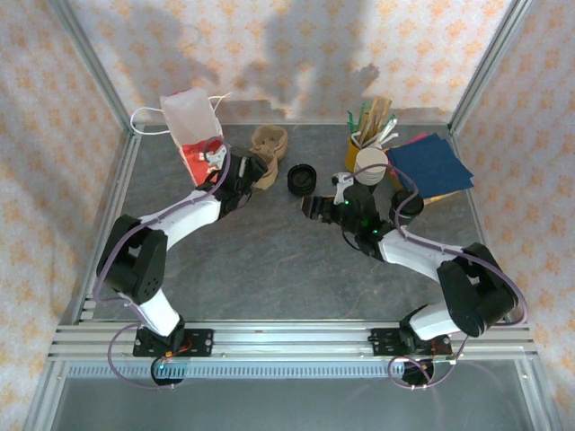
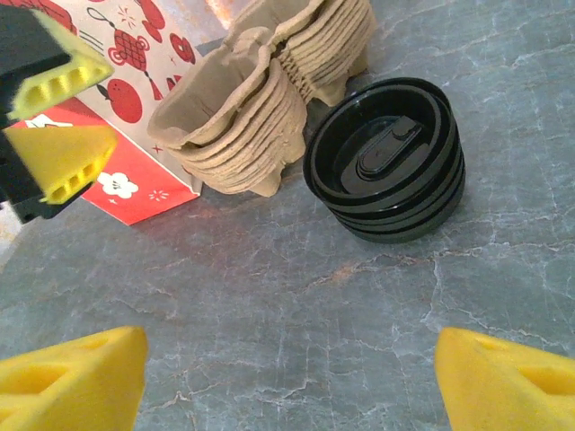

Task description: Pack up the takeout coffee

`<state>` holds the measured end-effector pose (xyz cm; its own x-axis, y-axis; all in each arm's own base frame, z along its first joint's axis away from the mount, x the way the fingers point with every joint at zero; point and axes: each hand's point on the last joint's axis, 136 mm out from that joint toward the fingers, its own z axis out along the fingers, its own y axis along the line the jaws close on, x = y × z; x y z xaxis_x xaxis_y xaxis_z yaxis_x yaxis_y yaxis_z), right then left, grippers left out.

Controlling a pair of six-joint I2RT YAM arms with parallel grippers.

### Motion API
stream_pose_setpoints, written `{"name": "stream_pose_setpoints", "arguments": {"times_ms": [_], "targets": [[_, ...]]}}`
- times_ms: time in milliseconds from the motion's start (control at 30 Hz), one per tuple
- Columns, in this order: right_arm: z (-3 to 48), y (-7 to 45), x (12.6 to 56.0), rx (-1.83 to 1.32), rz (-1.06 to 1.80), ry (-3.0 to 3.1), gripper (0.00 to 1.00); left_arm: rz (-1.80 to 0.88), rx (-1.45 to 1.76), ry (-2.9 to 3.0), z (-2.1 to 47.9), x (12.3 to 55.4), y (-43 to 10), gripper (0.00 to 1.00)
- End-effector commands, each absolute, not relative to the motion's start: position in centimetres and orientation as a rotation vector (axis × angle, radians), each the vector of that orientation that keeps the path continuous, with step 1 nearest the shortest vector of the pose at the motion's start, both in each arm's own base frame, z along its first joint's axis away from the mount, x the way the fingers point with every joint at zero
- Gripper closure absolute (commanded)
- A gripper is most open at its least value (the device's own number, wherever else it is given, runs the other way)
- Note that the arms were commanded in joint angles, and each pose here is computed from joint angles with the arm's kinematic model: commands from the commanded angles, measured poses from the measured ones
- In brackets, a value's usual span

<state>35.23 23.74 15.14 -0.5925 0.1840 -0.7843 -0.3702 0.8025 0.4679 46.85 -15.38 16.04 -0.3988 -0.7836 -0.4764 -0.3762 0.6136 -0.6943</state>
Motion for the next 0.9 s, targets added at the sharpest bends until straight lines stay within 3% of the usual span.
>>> {"name": "stream_pose_setpoints", "arguments": {"times_ms": [0, 867], "targets": [[17.3, 24.2, 35.5, -0.167, 0.747, 1.956, 0.18, -0.586, -0.982, 1.963, 16.4, 48.1, -14.5, 0.43], [15.4, 23.8, 35.7, -0.147, 0.684, 2.002, 0.18, -0.506, -1.112, 1.965, 13.1, 49.1, -12.7, 0.44]]}}
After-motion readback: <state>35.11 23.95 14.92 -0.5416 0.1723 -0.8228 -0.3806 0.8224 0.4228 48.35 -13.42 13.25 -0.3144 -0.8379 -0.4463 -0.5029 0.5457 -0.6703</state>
